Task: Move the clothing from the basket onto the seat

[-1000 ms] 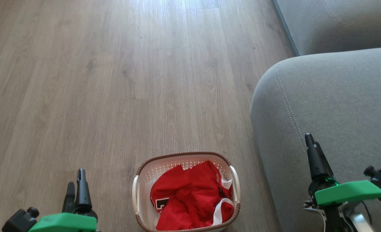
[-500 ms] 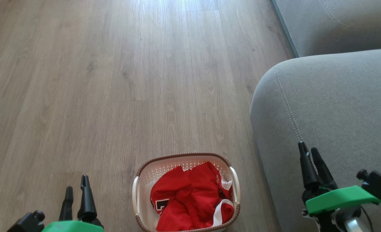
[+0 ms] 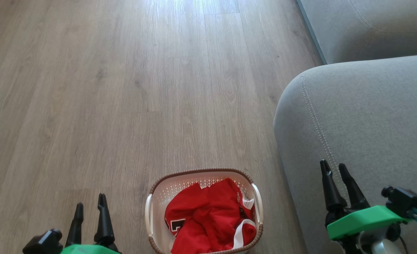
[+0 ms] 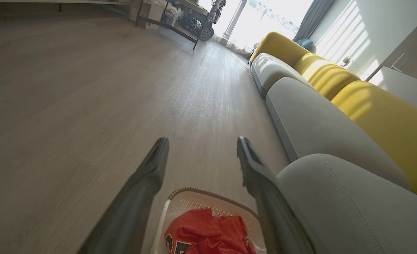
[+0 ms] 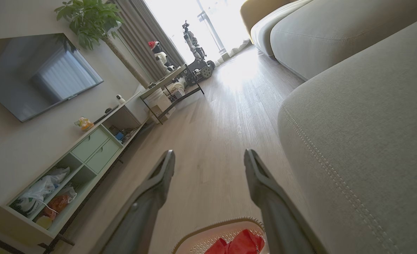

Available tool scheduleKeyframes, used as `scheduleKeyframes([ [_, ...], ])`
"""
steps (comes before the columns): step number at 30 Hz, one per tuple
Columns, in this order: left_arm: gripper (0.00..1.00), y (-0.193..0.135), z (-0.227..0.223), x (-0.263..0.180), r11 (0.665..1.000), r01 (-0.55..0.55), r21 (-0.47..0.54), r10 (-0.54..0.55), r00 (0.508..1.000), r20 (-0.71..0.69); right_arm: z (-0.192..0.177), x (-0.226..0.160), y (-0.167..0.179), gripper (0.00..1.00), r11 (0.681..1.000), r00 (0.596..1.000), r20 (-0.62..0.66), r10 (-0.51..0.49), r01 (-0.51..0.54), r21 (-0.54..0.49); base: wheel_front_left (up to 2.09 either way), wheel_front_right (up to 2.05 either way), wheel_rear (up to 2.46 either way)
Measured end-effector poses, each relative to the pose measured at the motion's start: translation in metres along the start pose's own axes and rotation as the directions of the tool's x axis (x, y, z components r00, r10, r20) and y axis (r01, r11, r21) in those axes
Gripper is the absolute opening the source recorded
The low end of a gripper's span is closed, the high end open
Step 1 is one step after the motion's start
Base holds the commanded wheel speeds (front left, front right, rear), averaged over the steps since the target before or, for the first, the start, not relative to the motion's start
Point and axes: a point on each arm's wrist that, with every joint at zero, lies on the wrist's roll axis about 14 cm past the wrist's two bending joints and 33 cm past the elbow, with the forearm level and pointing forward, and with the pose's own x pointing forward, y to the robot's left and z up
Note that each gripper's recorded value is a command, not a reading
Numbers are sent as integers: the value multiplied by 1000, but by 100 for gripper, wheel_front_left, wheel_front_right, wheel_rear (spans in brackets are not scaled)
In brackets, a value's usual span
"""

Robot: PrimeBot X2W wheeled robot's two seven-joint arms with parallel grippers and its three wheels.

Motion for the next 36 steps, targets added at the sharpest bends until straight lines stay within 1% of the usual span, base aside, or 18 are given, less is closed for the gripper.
scheduleKeyframes([
  [2,100,0,0,0,1000,-2,13,2,1000,5,-1,0,1,100,1000,1000,-3,1,-1,-11,0,0,0],
  [9,100,-1,-3,-2,994,8,104,-9,1000,9,-4,-1,0,100,995,1000,-14,6,-7,-104,0,0,0],
  [18,100,-3,-5,-4,977,19,213,-24,1000,19,-10,-2,2,100,978,999,-31,14,-20,-208,0,0,0],
  [26,100,-3,-6,-8,951,26,308,-38,999,31,-12,-3,0,100,951,999,-43,14,-27,-307,0,0,0],
  [32,100,-8,-9,-10,924,48,380,-65,997,31,-15,-4,2,100,929,998,-54,20,-38,-369,0,0,0],
  [36,100,-10,-10,-11,903,58,425,-79,996,34,-19,-9,-3,100,909,997,-71,8,-37,-416,0,0,0],
])
